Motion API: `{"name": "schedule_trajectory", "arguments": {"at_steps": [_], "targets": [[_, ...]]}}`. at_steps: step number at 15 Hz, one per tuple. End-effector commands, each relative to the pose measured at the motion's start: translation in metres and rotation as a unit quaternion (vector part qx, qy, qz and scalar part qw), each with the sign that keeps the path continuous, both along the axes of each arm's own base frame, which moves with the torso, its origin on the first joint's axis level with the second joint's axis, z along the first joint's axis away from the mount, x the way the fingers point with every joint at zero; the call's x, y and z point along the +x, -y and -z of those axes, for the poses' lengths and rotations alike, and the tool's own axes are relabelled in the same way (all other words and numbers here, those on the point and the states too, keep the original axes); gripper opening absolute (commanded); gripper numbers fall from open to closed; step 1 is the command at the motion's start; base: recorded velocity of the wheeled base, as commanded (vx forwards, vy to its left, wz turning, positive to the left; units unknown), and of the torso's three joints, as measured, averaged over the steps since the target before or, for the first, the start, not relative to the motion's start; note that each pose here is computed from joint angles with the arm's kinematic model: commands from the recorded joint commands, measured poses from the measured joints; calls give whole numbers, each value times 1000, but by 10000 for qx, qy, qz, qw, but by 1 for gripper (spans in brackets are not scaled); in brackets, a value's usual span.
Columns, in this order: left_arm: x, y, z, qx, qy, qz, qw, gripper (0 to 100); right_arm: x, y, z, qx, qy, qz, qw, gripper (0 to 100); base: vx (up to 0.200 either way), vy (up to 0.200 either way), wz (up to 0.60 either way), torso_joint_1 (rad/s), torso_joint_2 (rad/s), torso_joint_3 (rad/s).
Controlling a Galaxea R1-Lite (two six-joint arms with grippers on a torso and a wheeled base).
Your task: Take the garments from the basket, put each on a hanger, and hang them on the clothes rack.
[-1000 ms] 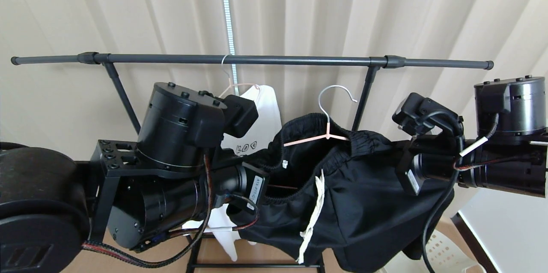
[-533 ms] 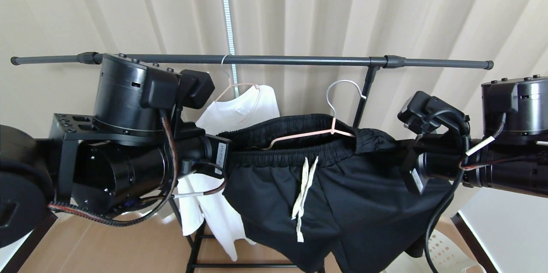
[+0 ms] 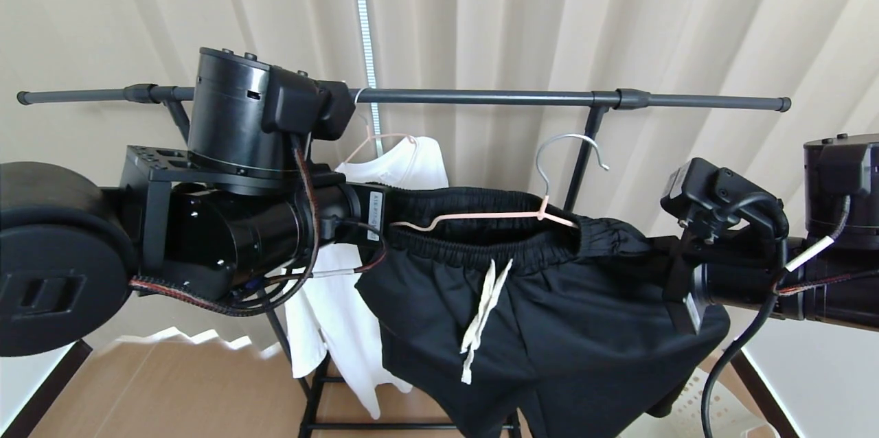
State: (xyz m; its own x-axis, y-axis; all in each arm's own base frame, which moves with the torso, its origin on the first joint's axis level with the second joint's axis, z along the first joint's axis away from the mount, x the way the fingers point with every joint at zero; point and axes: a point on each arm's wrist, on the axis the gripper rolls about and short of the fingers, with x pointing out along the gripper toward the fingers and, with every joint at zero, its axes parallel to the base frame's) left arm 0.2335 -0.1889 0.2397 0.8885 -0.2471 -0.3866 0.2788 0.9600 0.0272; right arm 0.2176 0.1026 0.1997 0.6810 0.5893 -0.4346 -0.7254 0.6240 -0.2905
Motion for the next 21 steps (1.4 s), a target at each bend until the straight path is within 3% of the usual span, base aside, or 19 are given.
{"name": "schedule_trajectory", "arguments": {"at_steps": [1, 6, 11, 18, 21], "targets": [[-3, 10, 2, 6, -30, 151, 9999, 0, 0, -2, -2, 25, 34, -32, 10000, 0, 0, 0, 0, 0, 0, 0], [-32, 14, -3, 22, 19, 562, 9984, 0, 14, -9, -1, 167, -175, 357, 9991, 0, 0, 0, 0, 0, 0, 0], [-37, 16, -4, 3, 34, 661, 9978, 0, 29, -15, 9, 53, -80, 713, 9974, 0, 0, 0, 0, 0, 0, 0], [-34, 15, -7, -62, 43, 664, 9978, 0, 30, -15, 8, 128, -100, 783, 9968, 0, 0, 0, 0, 0, 0, 0], [-30, 19, 12, 172, -189, 643, 9976, 0, 31, -15, 6, 170, -18, 796, 9967, 0, 0, 0, 0, 0, 0, 0]]}}
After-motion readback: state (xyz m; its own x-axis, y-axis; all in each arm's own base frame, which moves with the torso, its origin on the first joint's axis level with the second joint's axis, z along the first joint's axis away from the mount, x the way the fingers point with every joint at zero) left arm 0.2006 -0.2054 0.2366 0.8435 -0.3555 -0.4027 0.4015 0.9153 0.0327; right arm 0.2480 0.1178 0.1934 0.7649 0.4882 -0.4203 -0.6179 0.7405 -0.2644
